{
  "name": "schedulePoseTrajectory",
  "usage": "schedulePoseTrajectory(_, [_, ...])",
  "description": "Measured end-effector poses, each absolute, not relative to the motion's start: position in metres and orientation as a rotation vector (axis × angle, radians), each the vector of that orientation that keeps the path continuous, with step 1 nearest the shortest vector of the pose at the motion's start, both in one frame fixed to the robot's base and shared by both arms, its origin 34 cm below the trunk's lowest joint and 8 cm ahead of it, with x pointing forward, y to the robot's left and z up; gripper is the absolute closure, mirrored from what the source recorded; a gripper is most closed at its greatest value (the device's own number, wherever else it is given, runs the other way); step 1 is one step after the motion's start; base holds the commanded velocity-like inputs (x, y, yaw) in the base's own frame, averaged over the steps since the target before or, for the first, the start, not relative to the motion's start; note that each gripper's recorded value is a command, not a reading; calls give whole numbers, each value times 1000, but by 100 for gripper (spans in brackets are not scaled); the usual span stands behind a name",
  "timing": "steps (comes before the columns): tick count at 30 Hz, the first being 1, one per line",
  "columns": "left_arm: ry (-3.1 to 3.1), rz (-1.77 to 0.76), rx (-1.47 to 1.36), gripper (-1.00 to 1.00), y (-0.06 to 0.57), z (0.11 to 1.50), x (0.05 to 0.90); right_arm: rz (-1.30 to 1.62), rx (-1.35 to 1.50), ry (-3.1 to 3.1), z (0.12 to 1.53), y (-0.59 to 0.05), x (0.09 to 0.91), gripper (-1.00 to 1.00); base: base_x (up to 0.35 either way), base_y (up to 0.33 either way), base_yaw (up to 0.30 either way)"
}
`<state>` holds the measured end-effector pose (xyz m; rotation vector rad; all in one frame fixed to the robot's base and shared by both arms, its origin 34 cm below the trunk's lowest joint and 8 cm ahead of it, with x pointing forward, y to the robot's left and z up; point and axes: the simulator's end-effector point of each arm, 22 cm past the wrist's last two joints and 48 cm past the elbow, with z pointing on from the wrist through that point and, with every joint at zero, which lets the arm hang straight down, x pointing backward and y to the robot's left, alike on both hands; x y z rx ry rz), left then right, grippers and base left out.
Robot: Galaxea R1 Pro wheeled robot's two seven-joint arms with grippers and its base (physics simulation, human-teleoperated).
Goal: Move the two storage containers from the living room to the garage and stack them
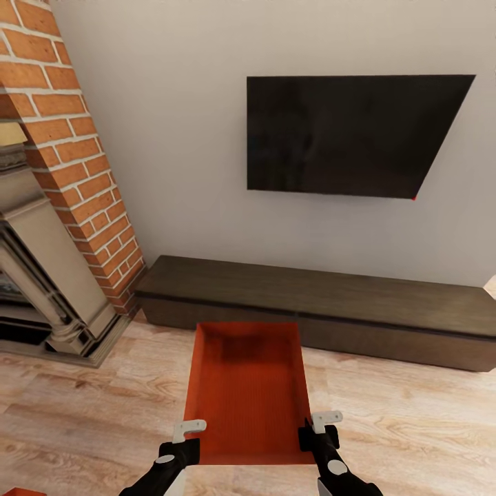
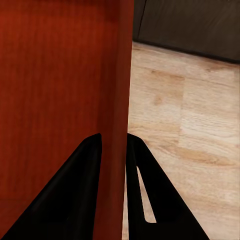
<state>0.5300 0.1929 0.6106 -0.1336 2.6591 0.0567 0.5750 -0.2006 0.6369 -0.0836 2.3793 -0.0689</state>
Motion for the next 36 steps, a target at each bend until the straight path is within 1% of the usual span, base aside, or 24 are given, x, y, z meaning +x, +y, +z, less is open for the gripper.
schedulePoseTrajectory(36, [2604,53,-131,100,193,635,547,-70,-79,2324,663,-201,590,100,0,0,0])
